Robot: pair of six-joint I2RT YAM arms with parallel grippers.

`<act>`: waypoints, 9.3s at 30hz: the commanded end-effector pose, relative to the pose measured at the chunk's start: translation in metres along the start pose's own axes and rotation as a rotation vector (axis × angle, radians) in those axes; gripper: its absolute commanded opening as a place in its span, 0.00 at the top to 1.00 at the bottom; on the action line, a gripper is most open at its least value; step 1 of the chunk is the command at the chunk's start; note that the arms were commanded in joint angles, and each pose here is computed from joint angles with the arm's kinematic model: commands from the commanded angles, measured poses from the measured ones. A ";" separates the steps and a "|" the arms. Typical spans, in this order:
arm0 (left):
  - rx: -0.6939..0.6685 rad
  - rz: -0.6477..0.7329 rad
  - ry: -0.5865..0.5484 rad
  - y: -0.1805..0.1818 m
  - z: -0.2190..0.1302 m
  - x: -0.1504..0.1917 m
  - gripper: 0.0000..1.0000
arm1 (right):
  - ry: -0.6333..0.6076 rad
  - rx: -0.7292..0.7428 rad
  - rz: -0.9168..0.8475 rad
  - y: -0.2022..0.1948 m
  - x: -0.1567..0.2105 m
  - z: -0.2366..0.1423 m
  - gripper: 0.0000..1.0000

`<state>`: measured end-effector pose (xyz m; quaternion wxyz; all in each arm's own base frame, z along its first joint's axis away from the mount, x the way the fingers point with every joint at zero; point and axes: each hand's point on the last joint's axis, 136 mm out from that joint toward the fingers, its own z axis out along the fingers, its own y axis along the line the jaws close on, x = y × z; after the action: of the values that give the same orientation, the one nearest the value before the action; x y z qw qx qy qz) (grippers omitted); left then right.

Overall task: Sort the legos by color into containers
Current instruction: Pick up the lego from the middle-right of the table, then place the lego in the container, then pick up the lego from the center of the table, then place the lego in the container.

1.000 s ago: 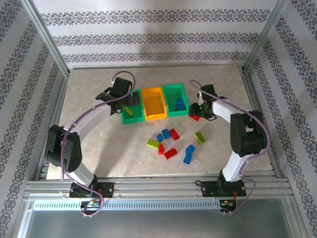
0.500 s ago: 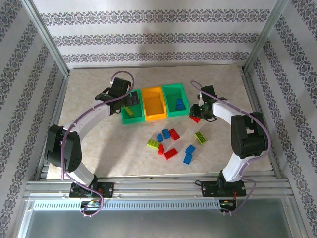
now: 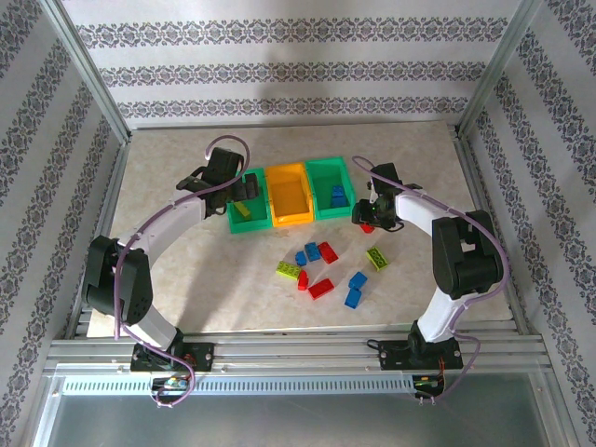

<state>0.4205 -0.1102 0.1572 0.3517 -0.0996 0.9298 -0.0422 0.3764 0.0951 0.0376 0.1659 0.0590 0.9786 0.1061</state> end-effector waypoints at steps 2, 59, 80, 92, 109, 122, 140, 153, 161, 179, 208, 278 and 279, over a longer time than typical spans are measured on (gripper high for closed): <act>0.012 -0.031 -0.041 0.004 -0.008 -0.011 0.00 | 0.040 0.037 0.008 -0.003 0.012 0.004 0.46; -0.040 -0.120 -0.186 0.049 -0.042 -0.012 0.00 | -0.176 -0.007 -0.280 0.206 -0.022 -0.055 0.77; -0.034 -0.140 -0.189 0.055 -0.046 -0.009 0.00 | -0.082 0.118 -0.358 0.221 -0.033 0.022 0.65; -0.038 -0.144 -0.199 0.058 -0.049 -0.012 0.00 | -0.125 0.105 -0.357 0.223 -0.039 -0.006 0.48; -0.023 -0.168 -0.201 0.060 -0.046 -0.010 0.00 | -0.266 0.070 -0.258 0.195 -0.021 -0.090 0.43; 0.043 -0.200 -0.178 0.055 -0.041 0.000 0.00 | -0.238 0.137 -0.142 0.113 0.046 -0.103 0.37; 0.050 -0.202 -0.145 0.059 -0.040 0.020 0.00 | 0.027 0.081 -0.217 0.107 0.126 -0.043 0.36; 0.039 -0.197 -0.151 0.060 -0.041 0.016 0.00 | 0.133 0.162 -0.205 0.093 0.134 -0.006 0.40; 0.040 -0.198 -0.139 0.059 -0.037 0.019 0.00 | 0.113 0.173 -0.161 0.088 0.120 -0.002 0.44; 0.027 -0.194 -0.141 0.063 -0.038 0.021 0.00 | 0.098 0.154 -0.188 0.100 0.103 0.007 0.57; 0.026 -0.195 -0.151 0.064 -0.039 0.022 0.00 | -0.137 0.021 -0.296 0.172 0.046 -0.056 0.76; 0.152 -0.195 -0.261 0.050 -0.060 0.009 0.00 | -0.155 0.164 0.095 0.094 0.108 -0.089 0.43; 0.156 -0.198 -0.264 0.050 -0.060 0.009 0.00 | -0.138 0.170 0.122 0.086 0.119 -0.089 0.43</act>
<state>0.3629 -0.0648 0.1786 0.4481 -0.1647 0.8704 -0.1201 0.2676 0.1963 0.1099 0.2466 0.0713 0.9661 0.0264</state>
